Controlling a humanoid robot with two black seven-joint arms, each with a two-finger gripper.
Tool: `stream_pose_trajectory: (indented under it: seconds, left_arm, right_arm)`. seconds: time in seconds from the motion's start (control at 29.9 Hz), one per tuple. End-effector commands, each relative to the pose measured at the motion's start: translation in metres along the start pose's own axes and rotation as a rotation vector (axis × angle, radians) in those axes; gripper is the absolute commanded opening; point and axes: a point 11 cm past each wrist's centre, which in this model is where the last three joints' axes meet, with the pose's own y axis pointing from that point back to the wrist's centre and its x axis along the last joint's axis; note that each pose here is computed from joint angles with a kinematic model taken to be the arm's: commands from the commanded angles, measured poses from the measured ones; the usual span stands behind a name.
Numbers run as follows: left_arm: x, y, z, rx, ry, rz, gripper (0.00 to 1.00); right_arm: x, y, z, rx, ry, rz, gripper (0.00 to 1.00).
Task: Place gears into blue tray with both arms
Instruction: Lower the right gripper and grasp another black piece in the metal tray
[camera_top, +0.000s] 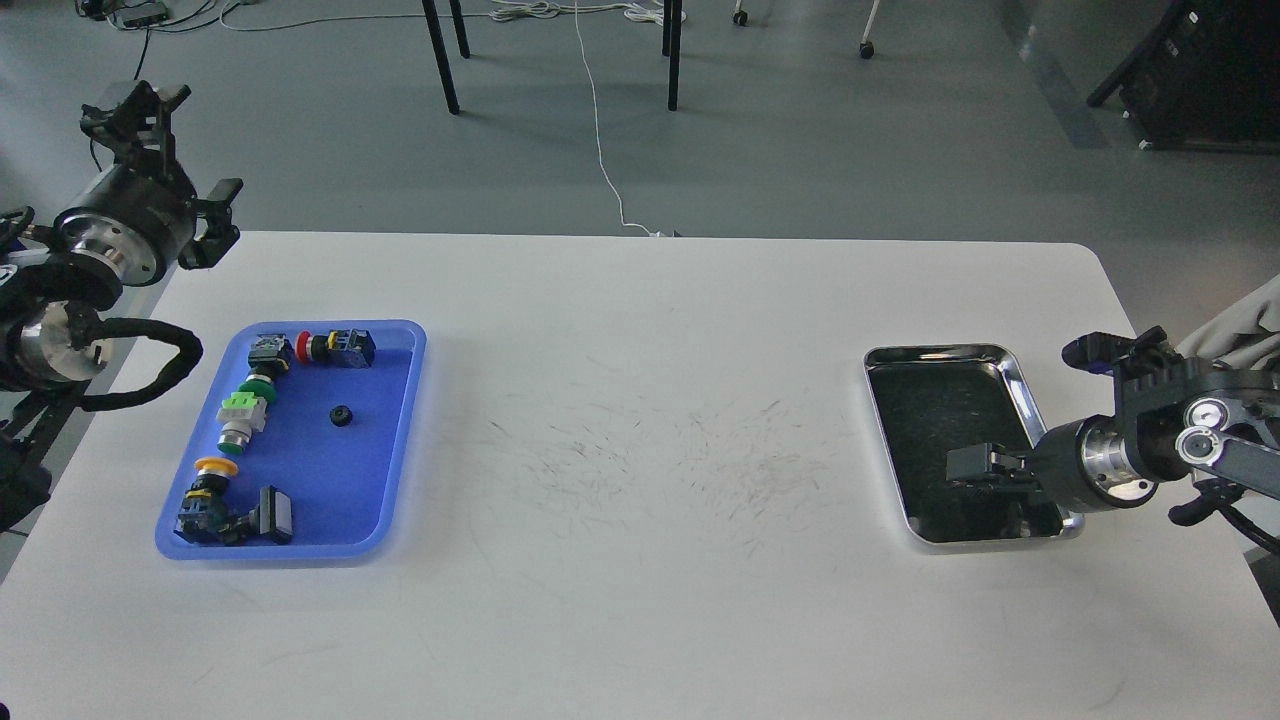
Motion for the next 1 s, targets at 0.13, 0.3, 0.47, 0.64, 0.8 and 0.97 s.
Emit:
stream_pose_trajectory:
  seconds: [0.13, 0.3, 0.47, 0.64, 0.8, 0.97]
  left_arm:
    - [0.0, 0.0, 0.0, 0.0, -0.001, 0.0, 0.98]
    - [0.0, 0.0, 0.0, -0.001, -0.001, 0.0, 0.98]
    - [0.0, 0.0, 0.0, -0.001, 0.0, 0.002, 0.98]
    - [0.0, 0.0, -0.001, 0.0, 0.001, 0.001, 0.98]
    - [0.001, 0.0, -0.001, 0.001, 0.001, 0.006, 0.98]
    - [0.0, -0.001, -0.002, 0.003, 0.003, 0.005, 0.98]
  right_arm:
    - [0.0, -0.001, -0.001, -0.017, 0.029, -0.009, 0.79]
    - [0.001, -0.003, -0.002, -0.025, 0.034, -0.01, 0.63]
    - [0.006, -0.006, 0.005, -0.059, 0.042, 0.0, 0.58]
    - [0.004, -0.01, 0.003, -0.06, 0.052, -0.008, 0.51]
    - [0.004, -0.011, 0.002, -0.061, 0.056, -0.009, 0.39]
    - [0.007, -0.011, 0.004, -0.066, 0.05, -0.003, 0.21]
